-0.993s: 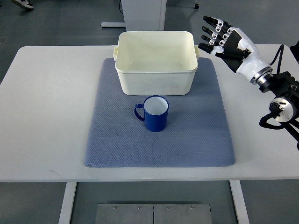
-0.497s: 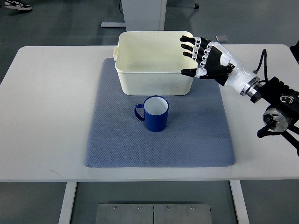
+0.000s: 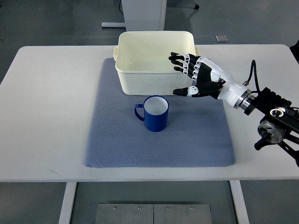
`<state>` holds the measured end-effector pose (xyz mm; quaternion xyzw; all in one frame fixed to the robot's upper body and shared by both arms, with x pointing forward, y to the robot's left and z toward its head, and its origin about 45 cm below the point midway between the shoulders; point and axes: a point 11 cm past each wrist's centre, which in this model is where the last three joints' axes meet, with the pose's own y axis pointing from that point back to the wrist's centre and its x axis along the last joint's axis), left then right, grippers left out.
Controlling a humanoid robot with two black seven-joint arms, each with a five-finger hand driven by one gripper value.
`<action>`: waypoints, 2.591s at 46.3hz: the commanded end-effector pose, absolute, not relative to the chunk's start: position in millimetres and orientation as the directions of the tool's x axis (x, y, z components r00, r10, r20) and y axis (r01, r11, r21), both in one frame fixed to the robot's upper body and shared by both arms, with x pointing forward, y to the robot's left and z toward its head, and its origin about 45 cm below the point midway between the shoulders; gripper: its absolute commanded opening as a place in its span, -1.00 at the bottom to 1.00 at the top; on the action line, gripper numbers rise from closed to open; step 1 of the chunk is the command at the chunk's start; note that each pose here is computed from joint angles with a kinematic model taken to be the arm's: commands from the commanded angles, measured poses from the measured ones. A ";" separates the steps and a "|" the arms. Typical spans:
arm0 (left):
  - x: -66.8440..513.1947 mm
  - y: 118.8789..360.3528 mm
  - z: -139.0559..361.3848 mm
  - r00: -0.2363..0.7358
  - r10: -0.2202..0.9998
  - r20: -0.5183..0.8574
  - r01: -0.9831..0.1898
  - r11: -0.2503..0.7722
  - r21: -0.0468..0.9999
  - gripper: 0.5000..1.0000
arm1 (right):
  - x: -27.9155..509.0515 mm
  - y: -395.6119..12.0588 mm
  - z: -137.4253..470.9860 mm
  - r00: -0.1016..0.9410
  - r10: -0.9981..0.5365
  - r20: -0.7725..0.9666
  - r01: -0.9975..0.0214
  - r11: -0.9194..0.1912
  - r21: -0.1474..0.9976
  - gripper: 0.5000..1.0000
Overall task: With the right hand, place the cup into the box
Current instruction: 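Move the right hand over the mat toward the blue mug, then close the right hand fingers around the blue mug's body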
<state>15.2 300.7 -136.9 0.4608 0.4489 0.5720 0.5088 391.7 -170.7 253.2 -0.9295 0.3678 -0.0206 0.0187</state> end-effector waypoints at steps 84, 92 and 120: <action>15.2 300.7 -136.9 -0.057 0.996 0.070 -0.168 -0.079 0.983 1.00 | 367.3 -139.1 167.8 0.644 -0.761 0.078 -0.761 -0.629 0.159 0.92; 15.2 300.7 -136.9 -0.057 0.996 0.070 -0.168 -0.079 0.983 1.00 | 366.9 -134.6 165.2 0.639 -0.766 0.074 -0.764 -0.620 0.181 0.89; 15.2 300.7 -136.9 -0.057 0.996 0.070 -0.168 -0.079 0.983 1.00 | 358.5 -115.3 149.3 0.614 -0.789 0.009 -0.773 -0.599 0.209 0.80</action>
